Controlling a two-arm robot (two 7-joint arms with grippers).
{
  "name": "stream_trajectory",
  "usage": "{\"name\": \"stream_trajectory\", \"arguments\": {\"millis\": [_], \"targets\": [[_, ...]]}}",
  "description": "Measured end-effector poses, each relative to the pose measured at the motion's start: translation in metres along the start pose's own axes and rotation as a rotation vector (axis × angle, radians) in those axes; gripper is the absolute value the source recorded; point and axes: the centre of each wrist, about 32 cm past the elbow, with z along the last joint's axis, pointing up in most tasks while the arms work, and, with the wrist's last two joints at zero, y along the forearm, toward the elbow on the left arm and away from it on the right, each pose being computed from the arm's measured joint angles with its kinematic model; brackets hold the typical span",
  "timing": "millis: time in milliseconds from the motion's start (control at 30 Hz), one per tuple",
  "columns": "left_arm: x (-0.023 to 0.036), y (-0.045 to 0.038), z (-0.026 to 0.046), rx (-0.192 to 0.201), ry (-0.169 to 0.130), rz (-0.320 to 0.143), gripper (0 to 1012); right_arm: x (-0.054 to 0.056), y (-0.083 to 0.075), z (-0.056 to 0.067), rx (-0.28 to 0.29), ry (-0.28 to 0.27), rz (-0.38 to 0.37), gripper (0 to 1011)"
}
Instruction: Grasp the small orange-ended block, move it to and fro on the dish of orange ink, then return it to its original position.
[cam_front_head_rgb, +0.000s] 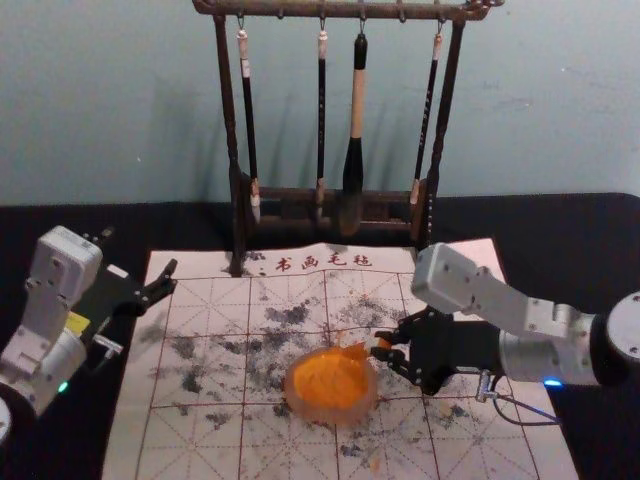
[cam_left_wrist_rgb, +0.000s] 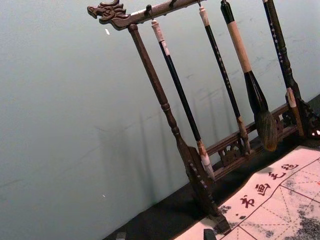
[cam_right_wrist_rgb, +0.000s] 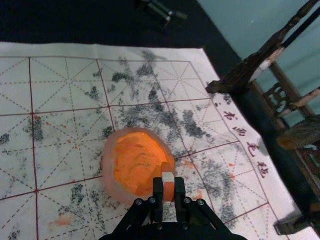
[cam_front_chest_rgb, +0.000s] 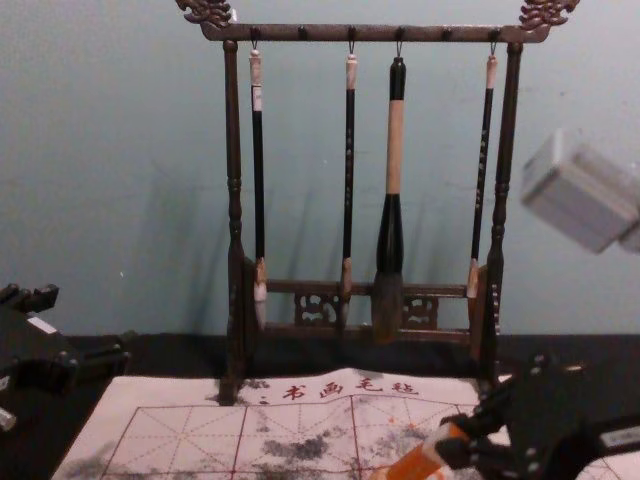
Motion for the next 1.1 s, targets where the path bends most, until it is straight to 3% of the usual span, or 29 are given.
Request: {"name": "stream_trajectory", "arguments": {"millis": [300,767,1100], "targets": [[0.0000,0.0000,0.0000,0.000,0.000,0.000,1001,0.002,-0.025,-0.001,0.038,0.021,-0.040,111],[0.0000,0.0000,0.0000,0.000,0.000,0.000,1001,0.006,-0.076,-0.015,-0.005,0.071,-0.154,111],[0.0000,0.0000,0.0000,0.000,0.000,0.000,1001,0.006,-0.090,-0.024,-0.030,0.097,-0.183,111]]}}
